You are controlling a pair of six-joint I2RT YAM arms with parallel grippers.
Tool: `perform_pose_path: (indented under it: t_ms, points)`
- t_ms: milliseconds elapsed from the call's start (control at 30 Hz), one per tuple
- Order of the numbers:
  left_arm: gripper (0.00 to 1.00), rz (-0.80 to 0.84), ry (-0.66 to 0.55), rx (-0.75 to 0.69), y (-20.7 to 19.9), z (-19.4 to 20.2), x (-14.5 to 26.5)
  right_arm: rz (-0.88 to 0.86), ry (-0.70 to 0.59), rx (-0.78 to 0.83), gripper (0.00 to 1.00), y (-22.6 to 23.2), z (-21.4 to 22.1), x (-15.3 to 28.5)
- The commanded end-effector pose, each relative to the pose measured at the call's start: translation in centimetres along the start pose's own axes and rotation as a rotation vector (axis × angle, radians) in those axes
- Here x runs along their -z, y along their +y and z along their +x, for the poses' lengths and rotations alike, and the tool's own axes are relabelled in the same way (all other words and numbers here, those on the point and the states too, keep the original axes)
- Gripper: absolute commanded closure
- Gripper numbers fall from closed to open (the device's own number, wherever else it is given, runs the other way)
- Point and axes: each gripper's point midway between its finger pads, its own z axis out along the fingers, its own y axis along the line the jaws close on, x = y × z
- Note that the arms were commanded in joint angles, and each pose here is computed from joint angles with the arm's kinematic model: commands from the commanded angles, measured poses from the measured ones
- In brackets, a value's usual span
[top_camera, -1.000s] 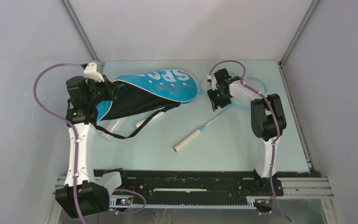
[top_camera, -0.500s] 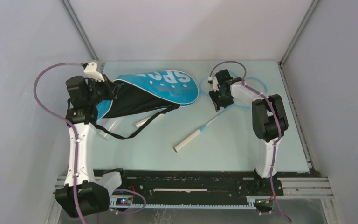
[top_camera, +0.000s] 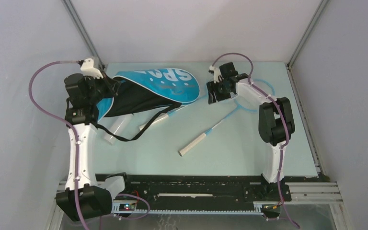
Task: Pack up the badminton gear
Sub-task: Adjust the racket at the center of the board.
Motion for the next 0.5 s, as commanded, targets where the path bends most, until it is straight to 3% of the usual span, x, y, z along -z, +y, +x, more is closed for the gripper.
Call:
perform_pose_path:
  t_ms: [0,467]
  points:
    - [1.00,0.013,-0.200,0.032,-1.8,-7.6,1.4,-0.078,-0.175,-0.033,0.35,3.2,-7.0,0.2]
    - [1.00,-0.066,-0.328,0.081,-1.7,-11.3,3.4,-0.076,-0.141,0.003,0.38,6.2,-9.8,-6.2]
